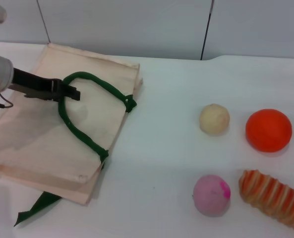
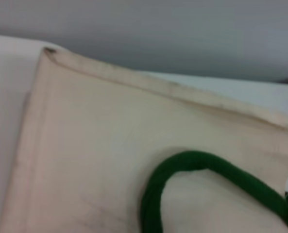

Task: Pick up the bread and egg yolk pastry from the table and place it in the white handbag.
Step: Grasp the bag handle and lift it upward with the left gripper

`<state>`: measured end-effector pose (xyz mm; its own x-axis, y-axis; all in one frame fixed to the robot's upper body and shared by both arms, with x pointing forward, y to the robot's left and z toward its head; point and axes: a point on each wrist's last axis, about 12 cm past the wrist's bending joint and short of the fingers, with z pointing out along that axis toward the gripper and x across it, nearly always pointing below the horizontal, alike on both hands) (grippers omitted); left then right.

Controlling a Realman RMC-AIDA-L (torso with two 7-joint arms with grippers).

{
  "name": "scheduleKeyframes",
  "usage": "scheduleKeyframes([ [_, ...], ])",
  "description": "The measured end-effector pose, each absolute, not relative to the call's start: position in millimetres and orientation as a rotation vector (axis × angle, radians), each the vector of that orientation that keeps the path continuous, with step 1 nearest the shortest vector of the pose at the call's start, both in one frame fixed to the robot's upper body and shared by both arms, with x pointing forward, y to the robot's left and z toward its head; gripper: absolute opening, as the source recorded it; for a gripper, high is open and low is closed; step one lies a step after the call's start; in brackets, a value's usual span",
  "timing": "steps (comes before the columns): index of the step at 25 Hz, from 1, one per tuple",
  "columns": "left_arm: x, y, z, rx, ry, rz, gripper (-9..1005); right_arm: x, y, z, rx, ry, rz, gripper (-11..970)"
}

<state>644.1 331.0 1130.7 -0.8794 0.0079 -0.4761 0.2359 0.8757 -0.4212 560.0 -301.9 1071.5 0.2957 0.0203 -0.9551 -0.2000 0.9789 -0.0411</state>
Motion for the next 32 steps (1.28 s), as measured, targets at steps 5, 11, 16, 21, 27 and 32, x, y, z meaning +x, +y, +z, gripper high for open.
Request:
scheduleKeyframes([
  [5,647.0,326.6,1129.1,0.184,2.607,-0.629,614,561.0,-300.8,1072.1,-0.164,1.261,0.151,718],
  [11,646.9,328.7,1129.9,0.158,2.608,-0.623,614,559.4,-302.3,1071.0,-0.162,1.265,0.147,717],
  [16,645.4,343.1,1144.1,0.104,2.525,-0.653,614,558.3,-303.0,1070.1,-0.162,1.268,0.145,716],
  [21,639.2,350.5,1145.7,0.078,2.532,-0.673,613,559.3,-302.5,1070.1,-0.163,1.272,0.145,716],
  [27,641.4,344.2,1135.4,0.092,2.626,-0.582,613,560.6,-301.6,1070.9,-0.164,1.27,0.147,715],
  [32,646.4,340.9,1132.6,0.094,2.629,-0.532,613,560.5,-300.6,1071.2,-0.163,1.266,0.152,714],
])
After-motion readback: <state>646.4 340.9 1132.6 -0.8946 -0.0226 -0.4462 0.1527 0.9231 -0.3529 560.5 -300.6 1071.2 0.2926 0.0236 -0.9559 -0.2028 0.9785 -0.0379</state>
